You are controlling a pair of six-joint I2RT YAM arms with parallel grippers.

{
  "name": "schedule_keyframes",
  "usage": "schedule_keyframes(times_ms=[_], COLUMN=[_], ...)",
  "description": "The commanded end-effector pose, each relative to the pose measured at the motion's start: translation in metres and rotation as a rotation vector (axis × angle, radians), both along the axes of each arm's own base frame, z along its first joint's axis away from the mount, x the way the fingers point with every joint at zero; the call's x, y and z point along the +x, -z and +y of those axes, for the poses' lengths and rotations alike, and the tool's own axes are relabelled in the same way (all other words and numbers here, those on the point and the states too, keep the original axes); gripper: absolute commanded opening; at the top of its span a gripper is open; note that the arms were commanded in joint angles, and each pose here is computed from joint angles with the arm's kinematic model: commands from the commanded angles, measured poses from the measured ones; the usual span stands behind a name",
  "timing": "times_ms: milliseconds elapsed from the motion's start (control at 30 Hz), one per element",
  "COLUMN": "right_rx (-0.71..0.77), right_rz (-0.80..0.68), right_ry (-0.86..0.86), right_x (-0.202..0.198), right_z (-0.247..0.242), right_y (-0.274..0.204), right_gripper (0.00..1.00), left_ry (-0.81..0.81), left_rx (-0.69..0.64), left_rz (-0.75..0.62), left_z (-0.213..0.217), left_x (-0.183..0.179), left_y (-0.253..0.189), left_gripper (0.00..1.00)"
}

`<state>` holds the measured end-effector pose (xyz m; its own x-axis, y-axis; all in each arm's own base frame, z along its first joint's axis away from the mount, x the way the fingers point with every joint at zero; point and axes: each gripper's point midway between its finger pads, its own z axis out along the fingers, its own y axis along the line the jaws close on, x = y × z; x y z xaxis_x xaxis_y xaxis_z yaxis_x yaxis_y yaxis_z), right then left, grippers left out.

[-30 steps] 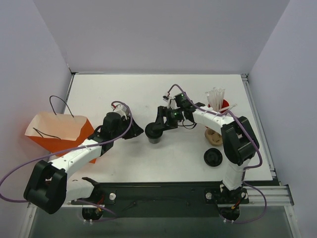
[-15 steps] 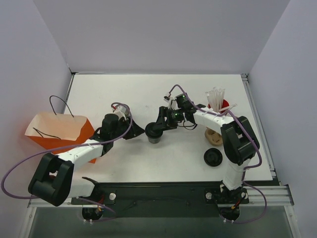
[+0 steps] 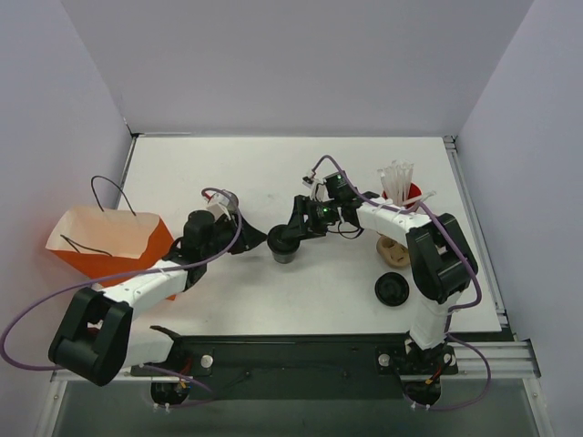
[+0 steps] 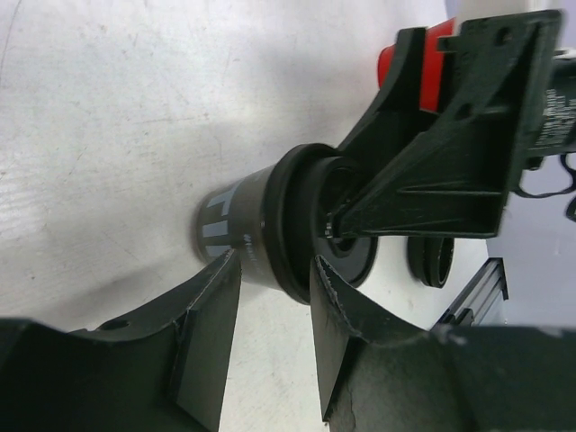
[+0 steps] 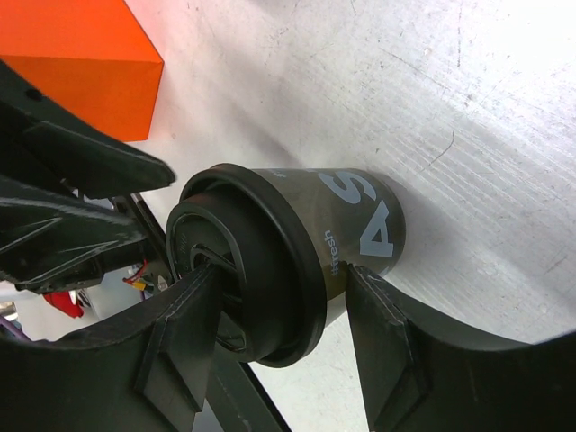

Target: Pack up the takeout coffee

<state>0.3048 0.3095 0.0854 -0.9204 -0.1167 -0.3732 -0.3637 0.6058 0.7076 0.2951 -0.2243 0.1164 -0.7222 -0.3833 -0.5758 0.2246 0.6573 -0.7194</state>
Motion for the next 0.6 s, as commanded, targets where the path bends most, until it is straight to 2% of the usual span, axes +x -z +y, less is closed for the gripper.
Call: schedule_keyframes(times_ms=[0, 567], right_rx=[-0.099, -0.11], right_rz=[0.033, 0.042], right_ry=[0.014, 0.02], right_x=[-0.006, -0.005], right_z=[-0.014, -0.013], right_y=[0.031, 0.036], right_gripper=[0.54, 0.49], left_ry=[0.002, 0.027], left_rx=[-0.048, -0.04], left_rz=[-0.124, -0.074], left_z=[-0.003, -0.01], left_x=[0.006, 0.001], left_y=[-0.04, -0.007], left_gripper=[0.46, 0.45])
